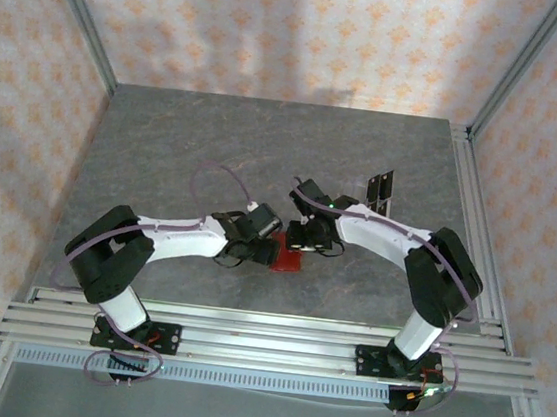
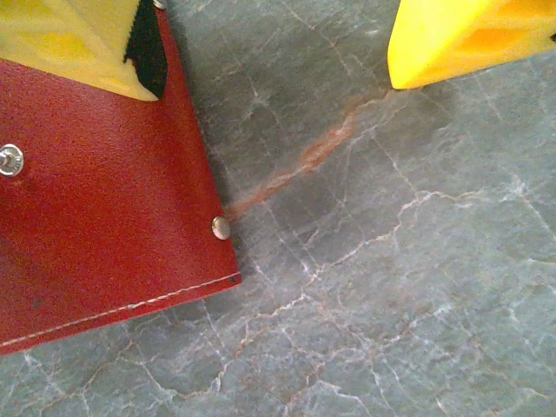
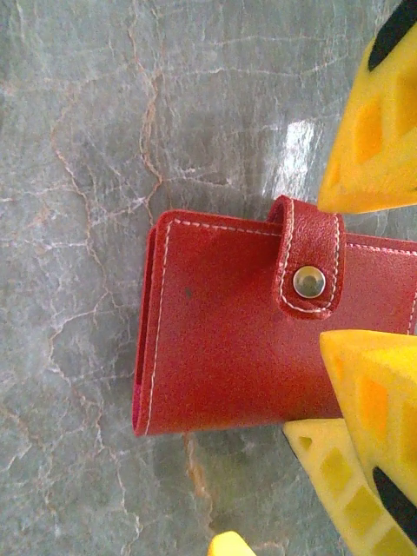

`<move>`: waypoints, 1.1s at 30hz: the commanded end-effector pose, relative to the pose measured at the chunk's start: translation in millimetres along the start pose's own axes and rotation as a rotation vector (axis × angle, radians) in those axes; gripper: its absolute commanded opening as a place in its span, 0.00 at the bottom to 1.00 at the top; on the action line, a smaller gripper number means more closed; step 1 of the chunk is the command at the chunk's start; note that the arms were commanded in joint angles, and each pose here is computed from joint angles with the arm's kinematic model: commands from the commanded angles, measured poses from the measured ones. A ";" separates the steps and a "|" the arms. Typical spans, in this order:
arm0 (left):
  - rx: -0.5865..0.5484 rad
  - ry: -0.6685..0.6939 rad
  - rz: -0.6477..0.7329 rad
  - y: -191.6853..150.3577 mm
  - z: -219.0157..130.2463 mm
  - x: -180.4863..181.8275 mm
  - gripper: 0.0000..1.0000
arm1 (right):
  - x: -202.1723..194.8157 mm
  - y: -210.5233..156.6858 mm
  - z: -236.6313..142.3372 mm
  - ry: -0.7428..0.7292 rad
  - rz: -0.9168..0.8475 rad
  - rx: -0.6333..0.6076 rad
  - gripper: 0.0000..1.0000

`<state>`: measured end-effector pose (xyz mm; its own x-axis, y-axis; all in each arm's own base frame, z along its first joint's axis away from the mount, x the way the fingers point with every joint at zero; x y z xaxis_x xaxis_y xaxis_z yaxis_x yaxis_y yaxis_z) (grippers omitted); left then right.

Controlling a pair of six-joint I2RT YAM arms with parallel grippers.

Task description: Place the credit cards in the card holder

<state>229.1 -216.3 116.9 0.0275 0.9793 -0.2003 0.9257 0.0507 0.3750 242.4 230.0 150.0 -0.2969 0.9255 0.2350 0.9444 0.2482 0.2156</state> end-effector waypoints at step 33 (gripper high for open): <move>-0.080 0.041 -0.095 69.3 -0.7 -4.6 0.71 | 3.5 7.3 -12.4 -0.031 -0.017 -0.045 0.38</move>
<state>292.8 -214.5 146.8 -0.0985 0.9710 -0.2176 0.8759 0.1884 0.4441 248.7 233.6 155.0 -0.3103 0.9257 0.2163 0.9363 0.2582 0.2379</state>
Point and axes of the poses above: each hand's point on the last joint's axis, 136 mm out from that joint toward the fingers, its own z axis out along the fingers, its own x axis along the line the jaws close on, y = z × x, the point moved 10 cm from there along -z, back along the fingers, and after that the axes turned 8 degrees about -z, right-handed, at the moved point
